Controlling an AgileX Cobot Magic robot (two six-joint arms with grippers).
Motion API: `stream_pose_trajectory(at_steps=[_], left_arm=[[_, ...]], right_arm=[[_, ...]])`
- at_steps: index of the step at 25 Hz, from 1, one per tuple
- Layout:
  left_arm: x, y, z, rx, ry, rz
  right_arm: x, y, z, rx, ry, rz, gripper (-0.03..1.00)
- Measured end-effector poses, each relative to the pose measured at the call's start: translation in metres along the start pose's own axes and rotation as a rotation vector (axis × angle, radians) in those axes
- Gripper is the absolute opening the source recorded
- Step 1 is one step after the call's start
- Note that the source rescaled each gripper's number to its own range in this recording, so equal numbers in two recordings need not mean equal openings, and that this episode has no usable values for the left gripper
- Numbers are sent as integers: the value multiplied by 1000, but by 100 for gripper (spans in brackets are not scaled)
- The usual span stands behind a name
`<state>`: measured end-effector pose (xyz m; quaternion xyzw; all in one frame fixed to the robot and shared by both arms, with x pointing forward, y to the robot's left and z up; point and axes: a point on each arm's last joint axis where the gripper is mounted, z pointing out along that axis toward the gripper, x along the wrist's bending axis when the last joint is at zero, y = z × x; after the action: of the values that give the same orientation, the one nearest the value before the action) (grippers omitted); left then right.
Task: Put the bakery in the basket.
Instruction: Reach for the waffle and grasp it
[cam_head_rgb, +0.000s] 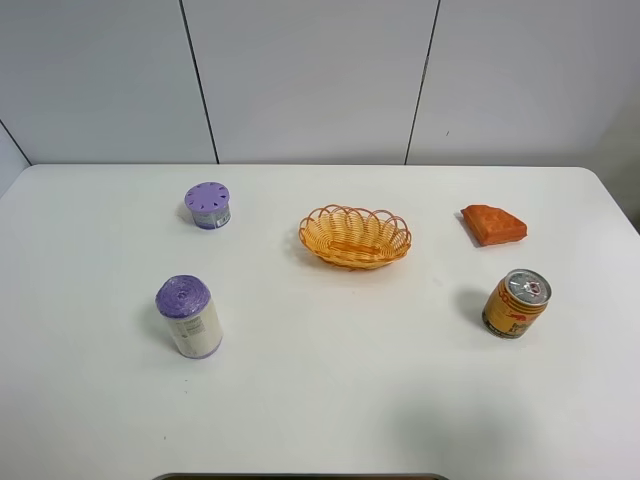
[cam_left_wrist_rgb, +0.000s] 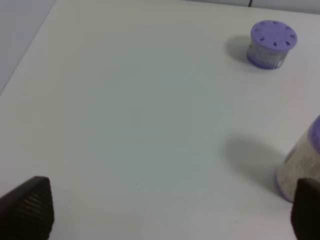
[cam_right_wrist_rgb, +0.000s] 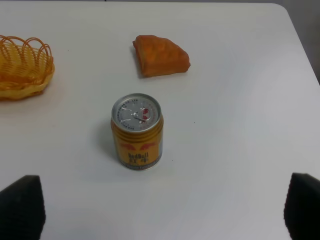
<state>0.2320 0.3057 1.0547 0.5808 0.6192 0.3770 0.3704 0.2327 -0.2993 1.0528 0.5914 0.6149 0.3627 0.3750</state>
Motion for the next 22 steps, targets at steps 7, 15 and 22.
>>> stream_pose_trajectory(at_steps=[7, 15, 22], left_arm=[[0, 0, 0, 0, 0, 0], [0, 0, 0, 0, 0, 0], [0, 0, 0, 0, 0, 0]], right_arm=[[0, 0, 0, 0, 0, 0, 85], [0, 0, 0, 0, 0, 5, 85], [0, 0, 0, 0, 0, 7, 85]])
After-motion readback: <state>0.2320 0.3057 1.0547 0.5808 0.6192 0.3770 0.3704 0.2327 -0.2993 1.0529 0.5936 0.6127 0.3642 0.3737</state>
